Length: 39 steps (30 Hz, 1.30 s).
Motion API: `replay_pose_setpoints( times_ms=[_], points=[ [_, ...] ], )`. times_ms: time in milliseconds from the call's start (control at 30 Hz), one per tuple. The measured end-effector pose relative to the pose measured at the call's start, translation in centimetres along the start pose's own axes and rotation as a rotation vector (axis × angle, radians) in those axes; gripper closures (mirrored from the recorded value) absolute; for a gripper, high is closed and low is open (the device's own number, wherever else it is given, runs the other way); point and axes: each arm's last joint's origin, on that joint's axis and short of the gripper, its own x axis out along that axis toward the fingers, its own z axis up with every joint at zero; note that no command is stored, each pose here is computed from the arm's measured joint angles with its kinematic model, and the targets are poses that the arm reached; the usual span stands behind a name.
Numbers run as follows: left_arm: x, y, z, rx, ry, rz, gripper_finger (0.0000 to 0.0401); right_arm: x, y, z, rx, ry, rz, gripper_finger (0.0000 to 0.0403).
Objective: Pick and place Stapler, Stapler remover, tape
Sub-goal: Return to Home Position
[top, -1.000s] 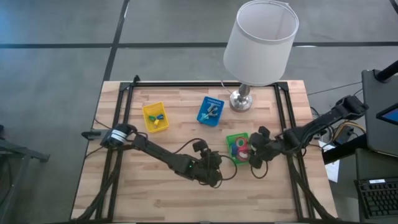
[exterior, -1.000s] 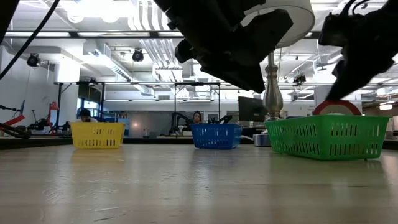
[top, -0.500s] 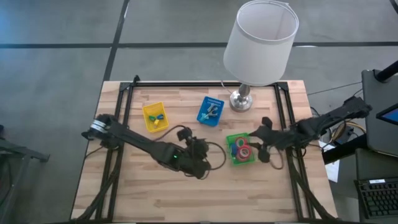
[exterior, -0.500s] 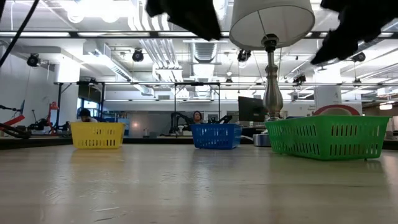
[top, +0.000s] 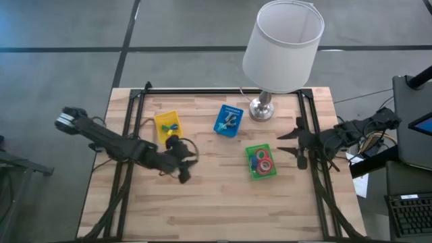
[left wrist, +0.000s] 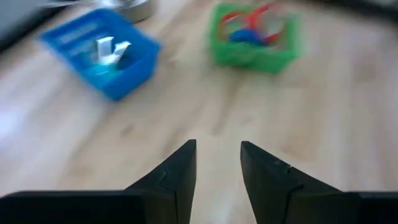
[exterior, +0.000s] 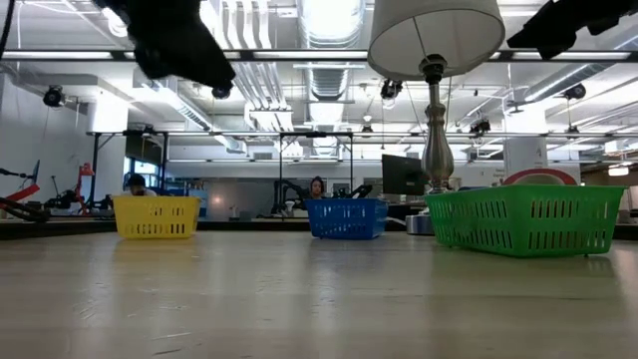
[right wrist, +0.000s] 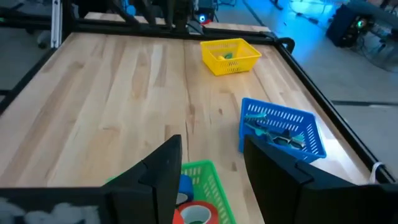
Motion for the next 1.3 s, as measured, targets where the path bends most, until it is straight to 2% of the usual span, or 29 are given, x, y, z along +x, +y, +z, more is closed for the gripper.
replay_pose_setpoints(
  times_ms=[167,233,467,667,800,967,1133,1300],
  points=[
    [-1.0,2.3,-2.7,0.011,-0.246,-0.32,0.0273,-0.1,-0.3,-1.2,0.0,-0.031,0.003,0.0235],
    [-1.7,3.5,-3.4,0.02,-0.33,-0.371,0.0273,0.2,-0.2,-2.1,0.026,-0.064,0.008,0.0233],
    [-4.9,7.8,-5.7,0.065,-0.504,-0.333,0.0273,-0.6,-1.0,-4.2,0.105,-0.151,0.024,0.0227],
    [-5.9,10.2,-8.3,0.034,-0.587,-0.345,0.0273,-2.0,-1.9,-5.6,0.147,-0.325,0.044,0.0234],
    [-6.1,11.1,-9.5,0.045,-0.652,-0.34,0.0273,-1.9,-1.9,-5.7,0.151,-0.432,0.049,0.0239],
    [-6.1,11.8,-10.6,0.085,-0.719,-0.3,0.0273,-0.7,-1.2,-6.4,0.109,-0.461,0.068,0.0235],
    [-5.5,12.2,-11.8,0.119,-0.762,-0.284,0.0274,0.6,-0.9,-7.9,0.149,-0.489,0.056,0.023],
    [-4.8,12.3,-12.5,0.165,-0.707,-0.251,0.0282,2.0,-0.4,-9.6,0.174,-0.481,0.057,0.0231]
  ],
)
